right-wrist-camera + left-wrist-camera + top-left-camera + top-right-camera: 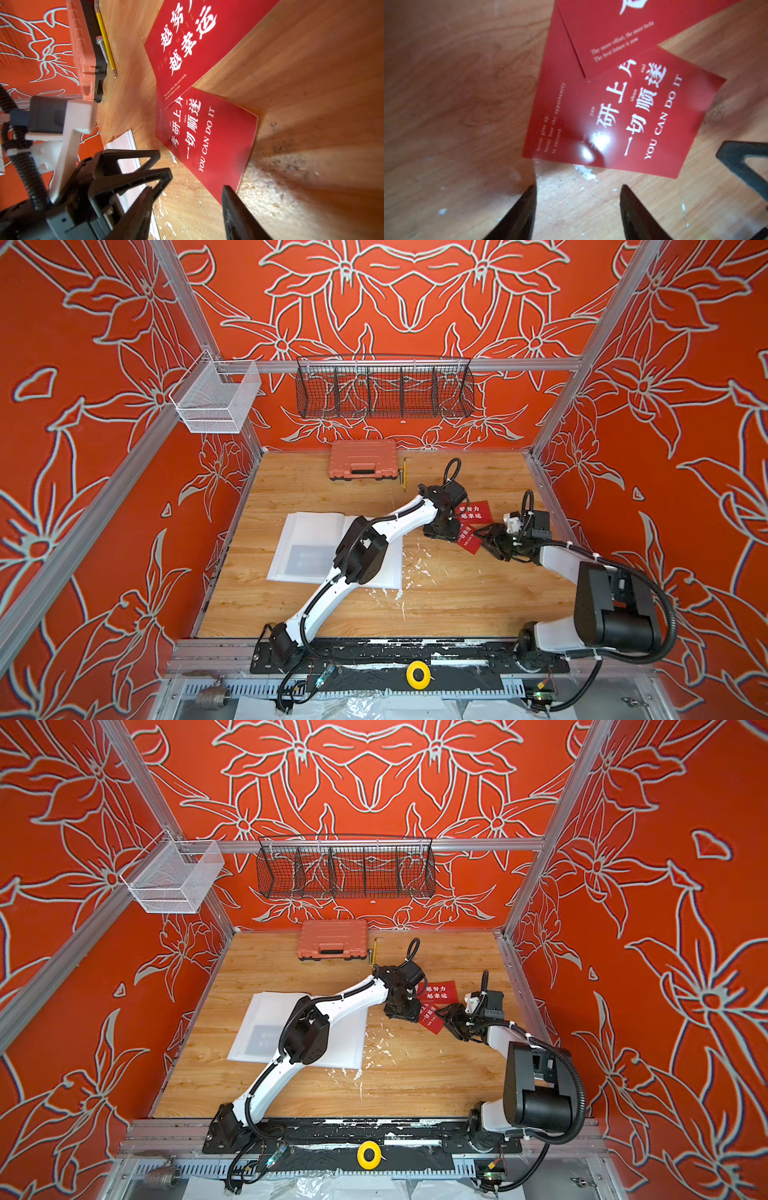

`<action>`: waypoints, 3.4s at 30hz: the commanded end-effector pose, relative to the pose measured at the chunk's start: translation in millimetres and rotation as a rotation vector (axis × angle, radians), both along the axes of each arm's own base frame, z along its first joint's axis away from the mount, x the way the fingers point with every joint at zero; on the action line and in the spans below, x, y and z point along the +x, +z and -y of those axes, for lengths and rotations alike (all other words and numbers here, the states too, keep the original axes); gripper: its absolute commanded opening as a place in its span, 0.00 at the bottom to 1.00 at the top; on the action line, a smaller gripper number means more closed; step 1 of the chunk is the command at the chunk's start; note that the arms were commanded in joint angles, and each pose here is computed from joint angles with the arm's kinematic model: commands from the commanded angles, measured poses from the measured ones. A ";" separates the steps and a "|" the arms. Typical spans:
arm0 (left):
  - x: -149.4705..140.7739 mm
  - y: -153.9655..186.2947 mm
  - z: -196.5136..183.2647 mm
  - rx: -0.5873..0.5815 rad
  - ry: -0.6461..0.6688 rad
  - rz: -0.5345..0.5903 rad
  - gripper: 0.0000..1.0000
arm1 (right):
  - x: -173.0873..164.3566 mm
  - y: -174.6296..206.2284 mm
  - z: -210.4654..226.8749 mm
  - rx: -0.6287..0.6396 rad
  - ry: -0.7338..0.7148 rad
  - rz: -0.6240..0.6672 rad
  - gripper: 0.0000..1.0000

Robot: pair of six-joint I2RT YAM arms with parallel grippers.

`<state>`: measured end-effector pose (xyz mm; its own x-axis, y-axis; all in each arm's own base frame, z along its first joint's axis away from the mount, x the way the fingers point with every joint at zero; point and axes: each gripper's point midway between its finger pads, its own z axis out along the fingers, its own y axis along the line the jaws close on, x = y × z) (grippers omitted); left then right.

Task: Place the photos into the photo albums
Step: Pick up the photo at the center of the board, then insert the photo into the photo album.

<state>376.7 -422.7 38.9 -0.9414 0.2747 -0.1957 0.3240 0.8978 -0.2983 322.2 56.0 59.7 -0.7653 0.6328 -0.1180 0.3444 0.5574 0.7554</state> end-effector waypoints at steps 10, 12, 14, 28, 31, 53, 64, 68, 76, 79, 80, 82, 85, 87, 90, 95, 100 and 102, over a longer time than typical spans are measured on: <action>34.0 10.7 -4.7 -0.049 -0.039 0.059 0.64 | -17.4 -38.1 5.7 -0.037 -0.028 -0.107 0.57; 34.0 7.3 1.5 -0.073 -0.058 0.059 0.64 | -18.5 -42.3 6.9 -0.039 -0.035 -0.120 0.57; 35.1 3.1 3.7 -0.080 -0.063 0.056 0.64 | -18.5 -44.9 7.0 -0.035 -0.040 -0.123 0.57; 19.3 -29.6 8.0 -0.068 -0.075 -0.025 0.63 | -3.5 -40.9 -3.1 0.064 -0.041 -0.049 0.55; 16.3 -31.5 7.2 -0.063 -0.073 -0.033 0.63 | 1.9 -34.4 -6.2 0.098 -0.043 -0.013 0.53; 4.4 -1.3 -11.5 -0.046 -0.051 -0.045 0.64 | -6.0 9.3 -7.7 0.077 -0.024 0.044 0.00; -3.9 68.5 -70.2 -0.032 0.055 0.042 0.72 | -53.3 43.8 -27.8 0.067 0.062 0.090 0.00; -7.3 88.9 -112.8 -0.025 0.139 0.073 0.74 | -56.0 67.2 -46.3 0.080 0.115 0.157 0.00; -26.5 108.8 -219.9 0.022 0.348 0.124 0.75 | -42.2 91.1 -109.5 0.116 0.290 0.231 0.00; -41.2 107.2 -261.0 0.028 0.446 0.130 0.75 | -38.2 94.5 -139.5 0.124 0.365 0.250 0.00; -47.2 105.0 -274.7 0.030 0.478 0.126 0.75 | -37.4 95.1 -150.8 0.127 0.391 0.256 0.00; -57.9 101.2 -298.3 0.032 0.538 0.124 0.75 | -37.7 94.9 -173.7 0.135 0.444 0.261 0.00; -75.5 91.1 -329.8 0.026 0.627 0.099 0.75 | -41.0 93.9 -210.8 0.152 0.523 0.267 0.00; -84.2 86.0 -347.1 0.004 0.684 0.084 0.75 | -44.4 92.4 -235.1 0.164 0.571 0.267 0.00; -94.1 78.3 -368.9 -0.052 0.773 0.059 0.75 | -52.0 86.5 -269.4 0.178 0.633 0.258 0.00; -104.8 73.0 -406.0 0.014 0.892 0.098 0.75 | -63.5 66.1 -311.6 0.222 0.683 0.220 0.00; -107.7 62.5 -425.7 -0.030 1.007 0.102 0.75 | -72.5 46.0 -337.9 0.251 0.705 0.176 0.00; -107.1 57.6 -430.5 -0.043 1.035 0.099 0.75 | -74.7 38.4 -342.1 0.254 0.706 0.162 0.00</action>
